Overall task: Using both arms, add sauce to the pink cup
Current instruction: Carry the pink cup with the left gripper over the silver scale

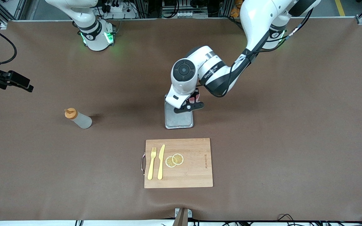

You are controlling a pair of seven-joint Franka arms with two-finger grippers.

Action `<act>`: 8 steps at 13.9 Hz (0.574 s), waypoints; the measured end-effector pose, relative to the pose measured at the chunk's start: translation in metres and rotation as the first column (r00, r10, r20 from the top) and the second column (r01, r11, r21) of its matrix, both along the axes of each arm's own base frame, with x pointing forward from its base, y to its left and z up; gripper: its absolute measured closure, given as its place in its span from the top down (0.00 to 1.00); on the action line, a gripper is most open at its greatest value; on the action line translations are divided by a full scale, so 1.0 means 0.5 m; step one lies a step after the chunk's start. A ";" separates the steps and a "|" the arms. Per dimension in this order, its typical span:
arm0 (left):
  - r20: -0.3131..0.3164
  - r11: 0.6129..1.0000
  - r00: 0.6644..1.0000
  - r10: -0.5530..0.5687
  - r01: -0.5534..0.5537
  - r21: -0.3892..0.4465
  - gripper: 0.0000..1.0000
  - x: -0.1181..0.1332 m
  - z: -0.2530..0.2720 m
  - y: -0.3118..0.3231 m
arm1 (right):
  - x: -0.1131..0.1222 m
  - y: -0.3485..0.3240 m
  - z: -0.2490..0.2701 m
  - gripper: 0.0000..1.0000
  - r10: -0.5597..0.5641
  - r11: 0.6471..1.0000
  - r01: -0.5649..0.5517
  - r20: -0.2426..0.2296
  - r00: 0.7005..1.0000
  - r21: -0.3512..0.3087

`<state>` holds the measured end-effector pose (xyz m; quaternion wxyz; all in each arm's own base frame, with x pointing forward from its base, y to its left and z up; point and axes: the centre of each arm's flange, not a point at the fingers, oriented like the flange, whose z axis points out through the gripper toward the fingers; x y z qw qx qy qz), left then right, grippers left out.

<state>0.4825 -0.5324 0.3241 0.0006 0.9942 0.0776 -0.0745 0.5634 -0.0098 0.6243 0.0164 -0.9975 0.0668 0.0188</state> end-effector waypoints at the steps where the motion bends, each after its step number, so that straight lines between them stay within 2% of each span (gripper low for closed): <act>1: 0.020 1.000 1.000 -0.019 0.019 -0.009 0.04 -0.002 -0.007 -0.010 | 0.000 0.000 0.000 1.00 0.000 1.000 0.000 0.000 1.000 0.000; 4: 0.065 0.998 0.997 -0.036 0.039 -0.053 0.04 0.002 -0.032 -0.033 | 0.000 0.000 0.000 1.00 0.000 1.000 0.000 0.000 1.000 0.000; 8: 0.092 0.995 0.995 -0.033 0.042 -0.092 0.04 0.006 -0.072 -0.051 | 0.000 0.000 -0.001 1.00 0.000 1.000 0.000 -0.001 1.000 0.000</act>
